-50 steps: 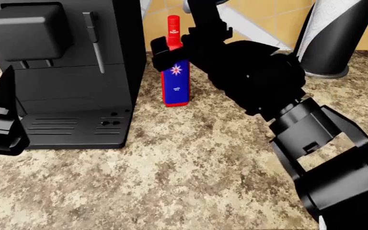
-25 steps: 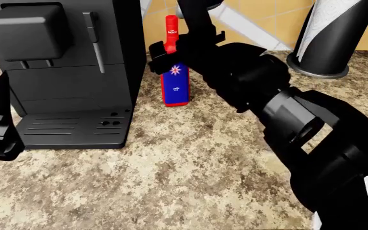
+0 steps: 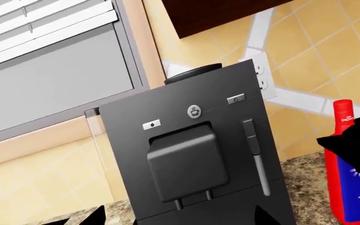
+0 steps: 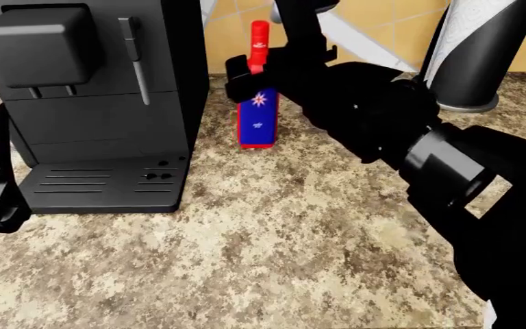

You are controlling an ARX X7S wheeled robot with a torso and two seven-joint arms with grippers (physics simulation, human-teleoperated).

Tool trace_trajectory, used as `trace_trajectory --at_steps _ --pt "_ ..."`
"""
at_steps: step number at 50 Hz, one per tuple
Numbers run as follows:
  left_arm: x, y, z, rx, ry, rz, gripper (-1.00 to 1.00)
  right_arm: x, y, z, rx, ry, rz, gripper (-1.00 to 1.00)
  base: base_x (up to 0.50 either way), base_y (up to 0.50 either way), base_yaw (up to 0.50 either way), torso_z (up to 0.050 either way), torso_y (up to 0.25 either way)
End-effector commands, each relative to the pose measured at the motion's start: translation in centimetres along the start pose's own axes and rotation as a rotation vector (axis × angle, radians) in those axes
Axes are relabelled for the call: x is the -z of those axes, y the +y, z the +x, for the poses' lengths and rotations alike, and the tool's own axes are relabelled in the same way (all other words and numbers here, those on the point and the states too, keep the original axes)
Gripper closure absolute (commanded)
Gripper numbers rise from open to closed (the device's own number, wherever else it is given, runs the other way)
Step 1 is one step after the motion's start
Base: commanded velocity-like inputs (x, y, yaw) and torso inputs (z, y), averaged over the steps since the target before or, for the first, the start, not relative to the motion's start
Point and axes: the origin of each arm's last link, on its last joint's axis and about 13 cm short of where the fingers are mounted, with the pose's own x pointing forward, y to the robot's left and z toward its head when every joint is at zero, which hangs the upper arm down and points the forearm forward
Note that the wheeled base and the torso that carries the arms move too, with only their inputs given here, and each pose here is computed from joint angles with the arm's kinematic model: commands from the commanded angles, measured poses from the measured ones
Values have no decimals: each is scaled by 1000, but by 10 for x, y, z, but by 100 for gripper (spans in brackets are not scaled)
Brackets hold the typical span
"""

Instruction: Move the drinks to the dining counter.

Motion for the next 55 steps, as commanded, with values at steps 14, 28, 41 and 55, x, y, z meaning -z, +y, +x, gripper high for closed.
trace_trajectory --at_steps 14,28,41,55 --pt "1 -1 2 7 -3 -7 -100 -32 11 -45 -13 -134 -39 100 0 0 0 0 0" --pt "-3 -4 3 18 -12 -7 -100 -30 28 -94 51 -235 -165 100 0 0 0 0 1" --pt "-8 -4 0 18 -25 -5 -100 -36 36 -105 69 -254 -184 100 -396 6 0 0 1" --pt "-6 -1 0 12 -26 -14 -100 -39 40 -100 72 -257 -238 100 -493 207 0 0 0"
